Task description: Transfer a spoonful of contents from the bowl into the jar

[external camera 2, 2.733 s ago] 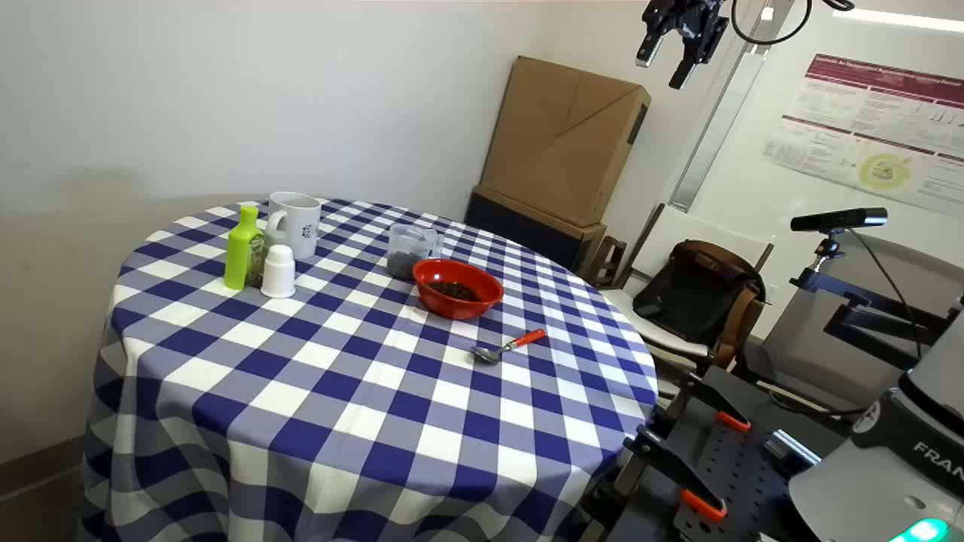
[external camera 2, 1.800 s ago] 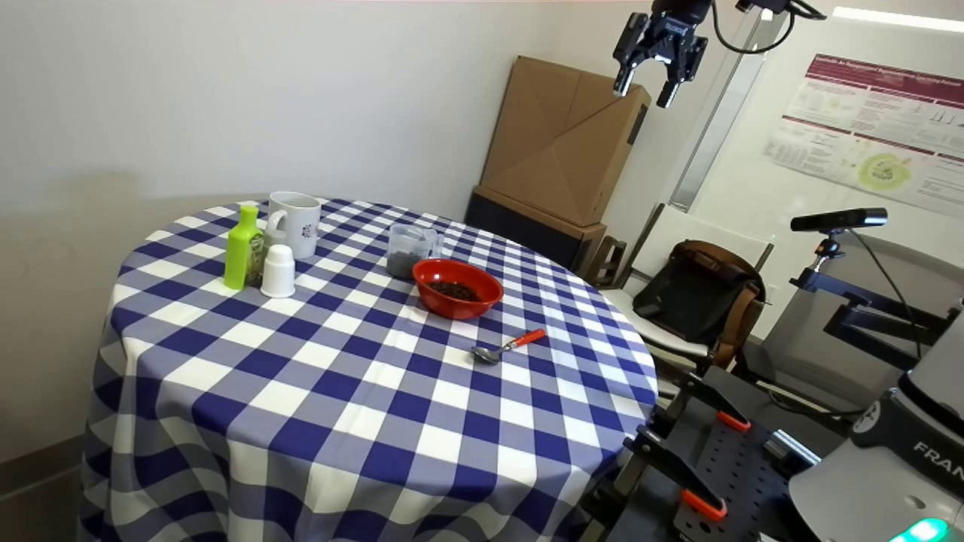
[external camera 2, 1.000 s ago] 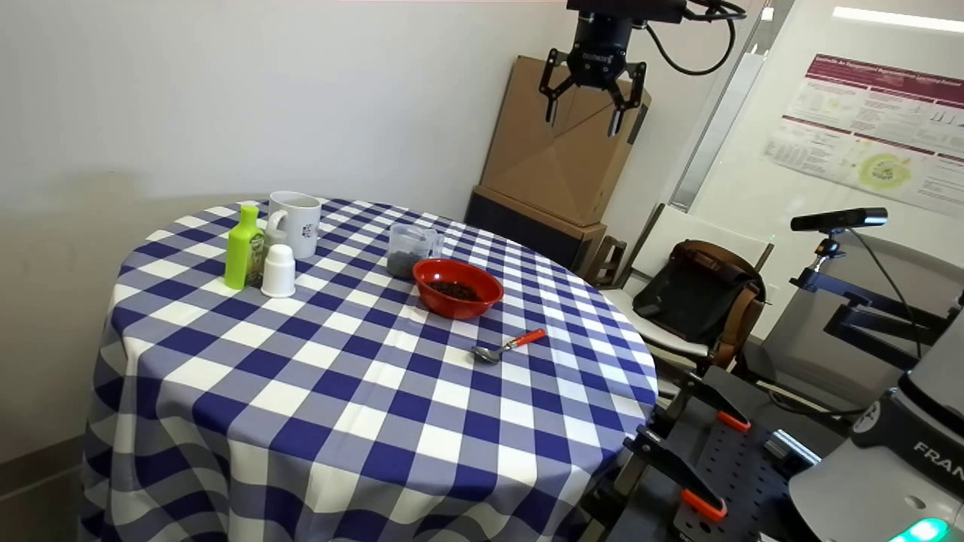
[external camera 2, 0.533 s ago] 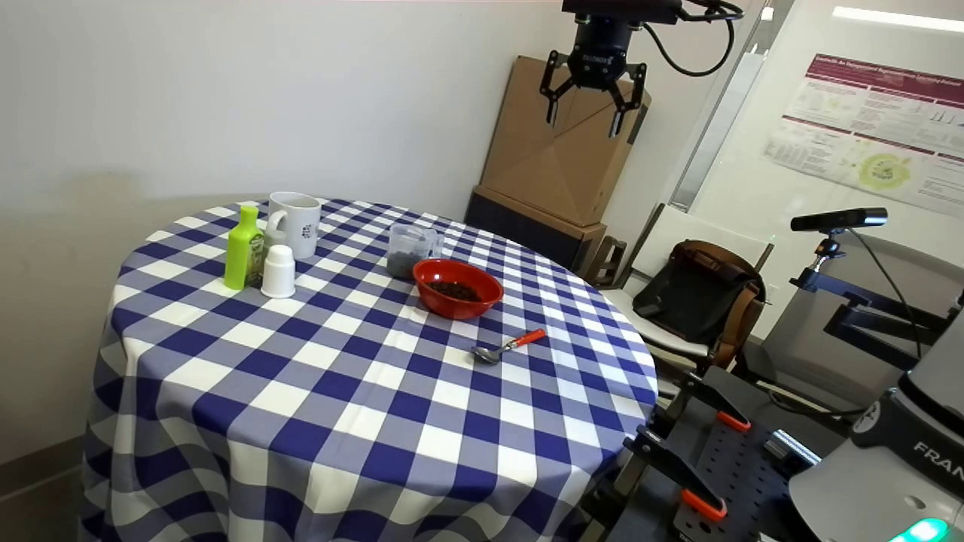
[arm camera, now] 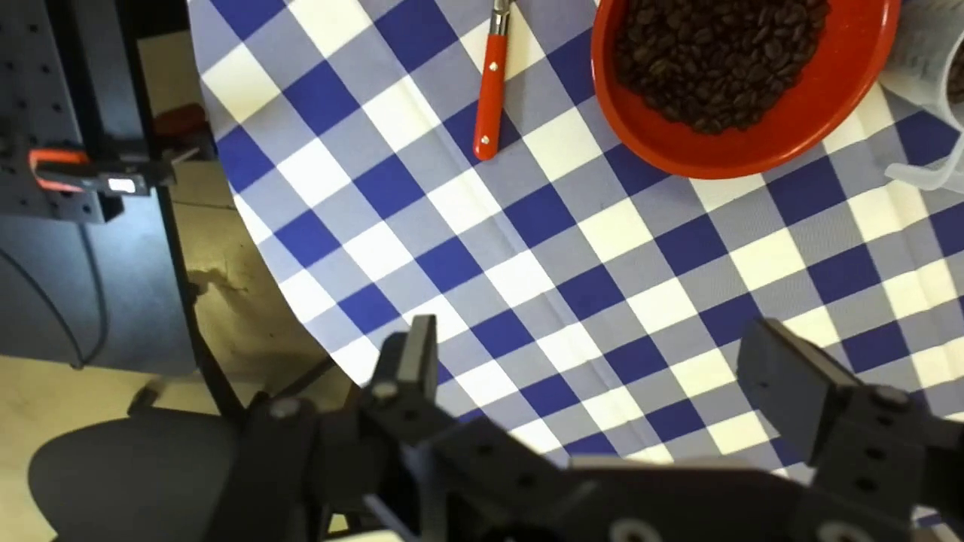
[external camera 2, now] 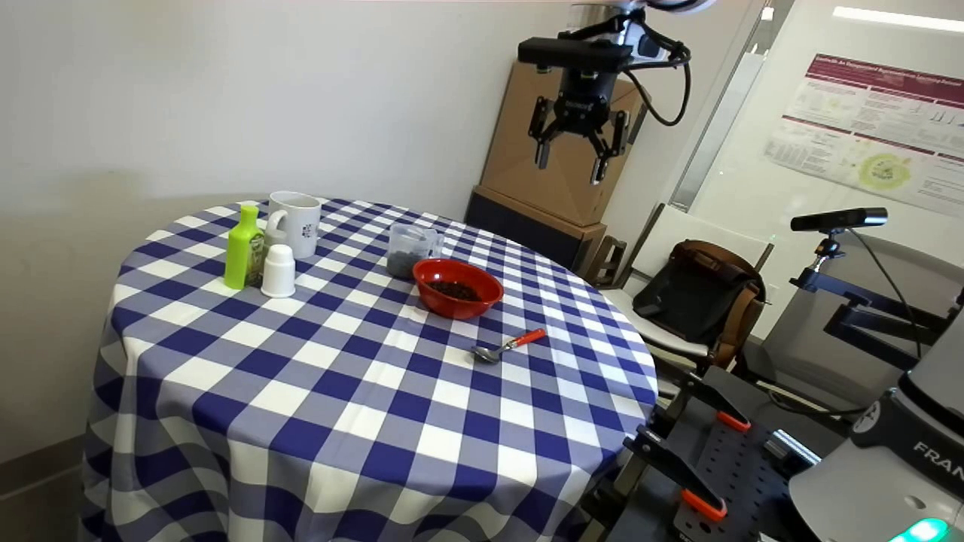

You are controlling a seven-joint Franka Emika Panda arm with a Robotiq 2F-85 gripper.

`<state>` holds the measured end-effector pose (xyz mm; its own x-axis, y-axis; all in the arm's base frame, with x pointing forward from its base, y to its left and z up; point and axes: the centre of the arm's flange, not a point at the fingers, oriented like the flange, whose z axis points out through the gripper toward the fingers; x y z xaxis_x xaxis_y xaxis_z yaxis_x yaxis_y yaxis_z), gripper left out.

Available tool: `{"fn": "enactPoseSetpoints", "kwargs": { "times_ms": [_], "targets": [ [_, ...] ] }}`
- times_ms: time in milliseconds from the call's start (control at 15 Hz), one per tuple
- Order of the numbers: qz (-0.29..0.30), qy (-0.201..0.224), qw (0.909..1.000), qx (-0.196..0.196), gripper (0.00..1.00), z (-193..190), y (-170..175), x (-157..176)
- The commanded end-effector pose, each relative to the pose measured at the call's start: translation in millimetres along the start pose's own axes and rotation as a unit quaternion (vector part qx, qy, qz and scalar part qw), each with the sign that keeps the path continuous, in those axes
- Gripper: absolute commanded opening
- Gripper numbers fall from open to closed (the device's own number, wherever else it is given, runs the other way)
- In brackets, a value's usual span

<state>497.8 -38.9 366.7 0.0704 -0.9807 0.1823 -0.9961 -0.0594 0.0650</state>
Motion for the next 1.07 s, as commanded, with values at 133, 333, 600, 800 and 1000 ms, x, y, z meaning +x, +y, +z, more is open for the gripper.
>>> {"fn": "enactPoseSetpoints", "kwargs": {
  "times_ms": [133, 333, 600, 800, 1000],
  "targets": [
    [0.085, -0.01, 0.9963, -0.009, 1.0, 53.7, 11.8, 5.5],
    [0.096, -0.003, 0.9953, -0.008, 1.0, 86.5, 14.1, 10.4],
    [0.11, -0.006, 0.9938, -0.016, 1.0, 131.3, 15.8, 12.2],
    [0.12, -0.012, 0.9924, -0.025, 1.0, 159.5, 14.0, 15.4],
    [0.121, -0.012, 0.9922, -0.028, 1.0, 181.1, 12.5, 16.7]
  ]
}}
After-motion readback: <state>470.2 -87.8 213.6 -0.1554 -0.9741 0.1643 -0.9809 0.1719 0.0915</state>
